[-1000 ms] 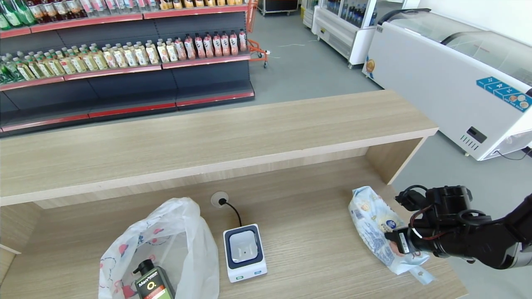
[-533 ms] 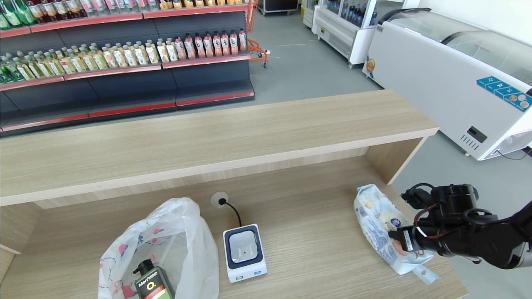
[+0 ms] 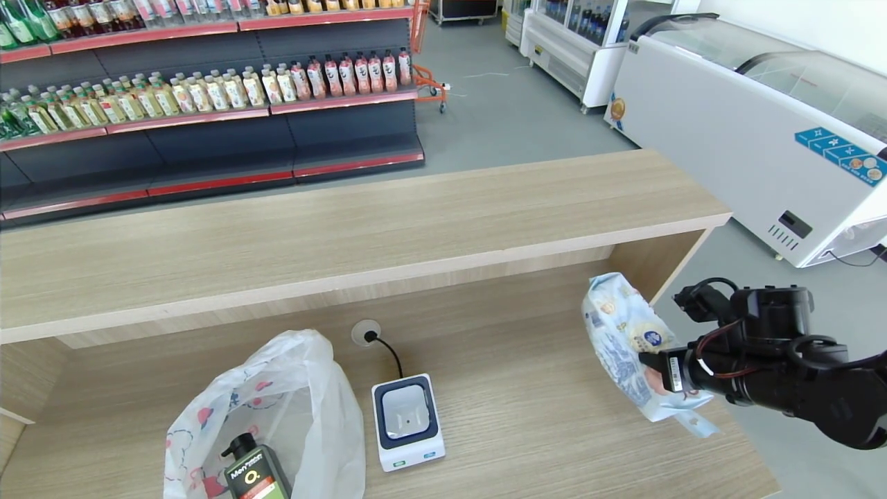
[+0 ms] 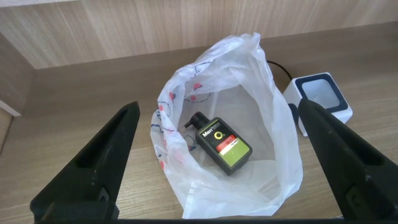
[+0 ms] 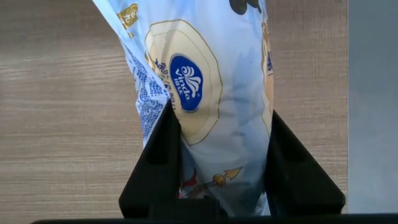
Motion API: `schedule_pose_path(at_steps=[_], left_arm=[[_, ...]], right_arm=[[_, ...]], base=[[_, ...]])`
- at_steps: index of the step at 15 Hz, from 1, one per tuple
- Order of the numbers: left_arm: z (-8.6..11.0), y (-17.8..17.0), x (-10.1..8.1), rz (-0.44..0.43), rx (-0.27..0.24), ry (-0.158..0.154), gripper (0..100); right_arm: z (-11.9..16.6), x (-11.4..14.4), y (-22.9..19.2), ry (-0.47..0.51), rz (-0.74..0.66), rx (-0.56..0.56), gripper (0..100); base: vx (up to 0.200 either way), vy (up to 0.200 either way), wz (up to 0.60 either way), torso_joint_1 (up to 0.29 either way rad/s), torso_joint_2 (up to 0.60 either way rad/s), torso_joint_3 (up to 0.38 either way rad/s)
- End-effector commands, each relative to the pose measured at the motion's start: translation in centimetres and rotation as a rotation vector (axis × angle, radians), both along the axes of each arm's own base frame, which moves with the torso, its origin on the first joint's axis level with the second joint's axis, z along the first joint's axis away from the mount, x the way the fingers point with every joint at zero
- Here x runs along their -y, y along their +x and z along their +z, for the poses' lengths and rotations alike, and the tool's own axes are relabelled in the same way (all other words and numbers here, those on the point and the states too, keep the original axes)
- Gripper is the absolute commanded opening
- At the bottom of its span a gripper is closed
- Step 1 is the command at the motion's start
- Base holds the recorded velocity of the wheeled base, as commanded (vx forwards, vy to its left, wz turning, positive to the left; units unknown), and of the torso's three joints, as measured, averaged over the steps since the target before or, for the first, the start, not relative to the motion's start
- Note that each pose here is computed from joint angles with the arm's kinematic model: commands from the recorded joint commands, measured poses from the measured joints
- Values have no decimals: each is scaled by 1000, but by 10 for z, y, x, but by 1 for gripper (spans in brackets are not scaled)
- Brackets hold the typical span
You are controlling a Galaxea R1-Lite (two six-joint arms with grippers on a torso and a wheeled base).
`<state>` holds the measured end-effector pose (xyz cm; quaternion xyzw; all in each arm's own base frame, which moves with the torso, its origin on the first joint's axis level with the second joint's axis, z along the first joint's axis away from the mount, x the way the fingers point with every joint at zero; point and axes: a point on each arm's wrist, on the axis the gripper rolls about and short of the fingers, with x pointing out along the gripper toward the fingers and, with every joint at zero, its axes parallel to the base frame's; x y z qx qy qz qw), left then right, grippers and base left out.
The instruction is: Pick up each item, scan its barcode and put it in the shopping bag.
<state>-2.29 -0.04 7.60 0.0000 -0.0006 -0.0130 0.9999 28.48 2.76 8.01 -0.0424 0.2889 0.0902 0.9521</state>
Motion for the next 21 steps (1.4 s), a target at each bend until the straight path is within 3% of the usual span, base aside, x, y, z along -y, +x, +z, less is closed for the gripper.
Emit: schedule_pose_path(at_steps=[1,4,7,10,11,13,17,21], left_arm=[[0,0,0,0,0,0,100],[0,0,0,0,0,0,100],[0,0,0,0,0,0,100],[0,0,0,0,0,0,100],[0,0,0,0,0,0,100],[0,0,0,0,0,0,100],[0,0,0,0,0,0,100],[0,0,0,-2,0,0,100]], right_arm=[[14,-5,-6,12,16,47,0],[35,-14,-41,60,95,93,0],[63,-25,-97,160,259,186,0],[85,-27,-127,242,387,256,0],[96,-22,-154,300,513,244,0],[109,-17,-180,350,625,224,0],[150,-10,-215,532,721,172,0],[169,-11,-224,589,733,168,0]], base=[[0,0,0,0,0,0],[0,0,0,0,0,0],[0,0,0,0,0,0],[0,0,0,0,0,0],[0,0,0,0,0,0],[0,0,0,0,0,0],[0,0,0,0,0,0],[0,0,0,0,0,0]])
